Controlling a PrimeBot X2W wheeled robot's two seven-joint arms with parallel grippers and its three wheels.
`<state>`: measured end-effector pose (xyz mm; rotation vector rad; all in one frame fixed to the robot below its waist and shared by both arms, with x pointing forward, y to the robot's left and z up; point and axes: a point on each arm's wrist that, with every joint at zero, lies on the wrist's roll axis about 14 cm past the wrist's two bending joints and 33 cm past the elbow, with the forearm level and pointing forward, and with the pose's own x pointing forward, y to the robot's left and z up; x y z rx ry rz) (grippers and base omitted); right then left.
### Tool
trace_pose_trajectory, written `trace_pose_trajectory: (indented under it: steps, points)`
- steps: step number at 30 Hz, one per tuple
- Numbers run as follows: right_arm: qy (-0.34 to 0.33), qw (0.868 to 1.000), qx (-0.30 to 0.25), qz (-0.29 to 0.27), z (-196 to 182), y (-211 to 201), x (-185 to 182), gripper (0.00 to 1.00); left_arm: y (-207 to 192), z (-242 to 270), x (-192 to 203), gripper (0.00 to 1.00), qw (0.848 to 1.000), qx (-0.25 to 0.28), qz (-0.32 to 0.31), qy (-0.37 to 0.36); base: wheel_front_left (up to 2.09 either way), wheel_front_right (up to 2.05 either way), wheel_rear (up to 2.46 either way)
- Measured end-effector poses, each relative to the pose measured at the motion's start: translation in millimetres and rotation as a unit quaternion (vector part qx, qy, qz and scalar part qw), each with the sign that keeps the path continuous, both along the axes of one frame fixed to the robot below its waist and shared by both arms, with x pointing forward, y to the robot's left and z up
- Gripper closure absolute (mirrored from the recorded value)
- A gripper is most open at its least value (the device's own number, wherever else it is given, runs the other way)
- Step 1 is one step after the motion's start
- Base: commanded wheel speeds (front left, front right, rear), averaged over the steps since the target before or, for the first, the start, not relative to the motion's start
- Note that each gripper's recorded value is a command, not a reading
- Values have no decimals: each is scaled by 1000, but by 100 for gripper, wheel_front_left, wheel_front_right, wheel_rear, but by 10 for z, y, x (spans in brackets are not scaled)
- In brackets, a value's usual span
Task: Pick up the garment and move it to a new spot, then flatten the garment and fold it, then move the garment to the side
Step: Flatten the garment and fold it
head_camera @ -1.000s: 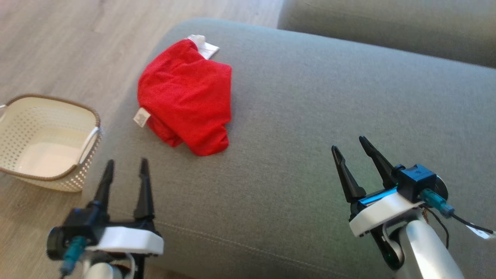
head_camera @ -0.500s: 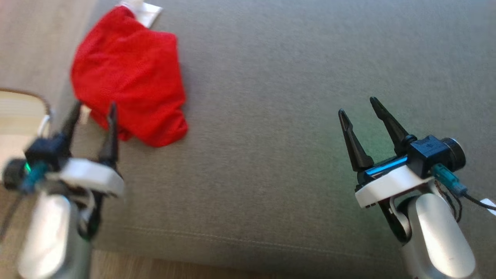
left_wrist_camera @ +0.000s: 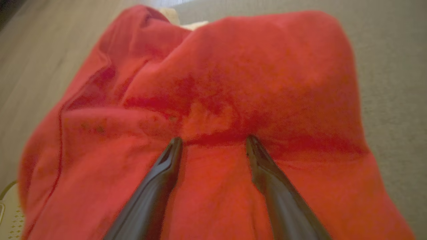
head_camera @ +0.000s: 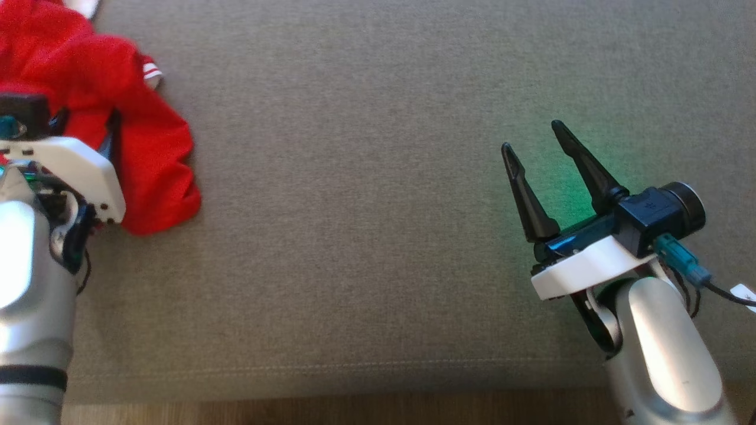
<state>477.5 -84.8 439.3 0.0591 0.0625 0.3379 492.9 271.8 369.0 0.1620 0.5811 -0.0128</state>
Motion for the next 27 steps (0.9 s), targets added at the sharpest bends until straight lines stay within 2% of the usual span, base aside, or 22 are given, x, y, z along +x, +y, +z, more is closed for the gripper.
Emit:
trace_pose_trajectory:
  steps: [4, 5, 6, 13, 18, 22, 27]
  points:
    - [7, 1000, -4, -9, -62, -76, 12, 0, -21, -191, 67, 0, 999, -13, 7, 41, 0, 0, 0]
    - [8, 1000, -5, -11, -73, -92, 11, 0, -32, -211, 90, 16, 999, -16, 8, 46, 0, 0, 0]
    - [9, 1000, -5, -13, -80, -105, 9, 0, -52, -217, 113, 98, 999, -19, 7, 50, 0, 0, 0]
    - [1, 1000, 0, -16, -25, -120, -6, 0, -68, -51, 163, 100, 1000, -9, -15, 12, 0, 0, 0]
    - [-14, 1000, 8, -17, 122, -109, -30, 0, -74, 510, 324, 100, 993, -6, -20, -113, 0, 0, 0]
    - [-31, 999, 13, -17, 289, -102, -66, 0, -234, 1140, 417, 100, 973, -23, -35, -226, 0, 0, 0]
    - [-65, 997, 25, -36, 597, -224, -120, 0, -489, 1956, 359, 100, 933, -68, -50, -349, 0, 0, 0]
